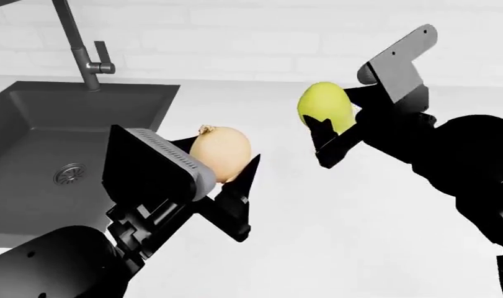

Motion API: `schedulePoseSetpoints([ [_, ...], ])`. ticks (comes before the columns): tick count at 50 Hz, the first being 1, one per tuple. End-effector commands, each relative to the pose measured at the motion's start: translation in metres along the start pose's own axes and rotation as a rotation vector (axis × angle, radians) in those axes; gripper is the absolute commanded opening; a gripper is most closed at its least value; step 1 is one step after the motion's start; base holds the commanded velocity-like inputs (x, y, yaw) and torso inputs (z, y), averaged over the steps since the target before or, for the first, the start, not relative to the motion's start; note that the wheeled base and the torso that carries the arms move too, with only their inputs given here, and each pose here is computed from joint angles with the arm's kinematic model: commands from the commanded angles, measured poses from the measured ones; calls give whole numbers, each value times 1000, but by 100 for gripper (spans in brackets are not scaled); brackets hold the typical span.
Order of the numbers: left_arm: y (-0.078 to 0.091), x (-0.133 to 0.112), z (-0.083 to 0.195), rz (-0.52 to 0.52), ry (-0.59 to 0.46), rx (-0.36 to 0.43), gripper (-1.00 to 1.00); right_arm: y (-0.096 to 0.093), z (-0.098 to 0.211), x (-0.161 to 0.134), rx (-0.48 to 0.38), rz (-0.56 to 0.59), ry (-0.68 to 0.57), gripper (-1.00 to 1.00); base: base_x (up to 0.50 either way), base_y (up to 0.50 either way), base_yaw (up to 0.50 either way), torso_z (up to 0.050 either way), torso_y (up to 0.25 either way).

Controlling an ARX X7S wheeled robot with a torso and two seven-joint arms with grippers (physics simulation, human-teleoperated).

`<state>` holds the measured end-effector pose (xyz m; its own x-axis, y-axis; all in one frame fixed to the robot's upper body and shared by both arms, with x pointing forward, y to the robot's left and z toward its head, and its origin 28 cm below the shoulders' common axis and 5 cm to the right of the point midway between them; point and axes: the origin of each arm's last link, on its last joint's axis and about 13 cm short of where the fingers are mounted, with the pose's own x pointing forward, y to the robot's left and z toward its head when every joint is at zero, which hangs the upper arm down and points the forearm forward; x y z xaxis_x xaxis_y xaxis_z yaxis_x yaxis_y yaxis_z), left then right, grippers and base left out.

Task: Pick the pear, onion from the counter and place them in the cabinet. Then close the cabinet.

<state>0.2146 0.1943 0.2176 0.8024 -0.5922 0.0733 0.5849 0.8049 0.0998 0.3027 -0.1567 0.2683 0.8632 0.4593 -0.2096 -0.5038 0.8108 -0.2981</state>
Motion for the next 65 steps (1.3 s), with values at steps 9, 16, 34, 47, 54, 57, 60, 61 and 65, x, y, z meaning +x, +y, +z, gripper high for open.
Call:
schedulePoseSetpoints([
  [9,3,-4,3,8,-6,-3,-100,2,7,-28,-53,-71,-77,-100,0,0,0,0,0],
  [16,11,-18,8,31,-18,2,-100,5,6,-42,-122,-62,-115,-100,0,0,0,0,0],
  [34,22,-32,40,40,-67,63,-100,6,-8,-90,-189,15,-94,-100,0,0,0,0,1],
  [47,22,-40,49,53,-102,56,-100,10,1,-91,-275,29,-64,-100,-23,426,0,0,0],
  [54,24,-41,50,58,-108,46,-100,6,4,-92,-257,9,-71,-100,-27,499,0,0,0],
  [57,24,-43,51,57,-113,43,-100,6,6,-93,-246,9,-77,-100,-27,499,0,0,0],
  [60,23,-44,51,51,-113,42,-100,5,8,-94,-234,3,-80,-100,-27,499,0,0,0],
  [61,23,-44,51,50,-114,42,-100,6,8,-94,-230,6,-79,-100,-27,499,0,0,0],
  [65,23,-46,52,48,-117,40,-100,5,10,-95,-215,10,-84,-100,-27,499,0,0,0],
])
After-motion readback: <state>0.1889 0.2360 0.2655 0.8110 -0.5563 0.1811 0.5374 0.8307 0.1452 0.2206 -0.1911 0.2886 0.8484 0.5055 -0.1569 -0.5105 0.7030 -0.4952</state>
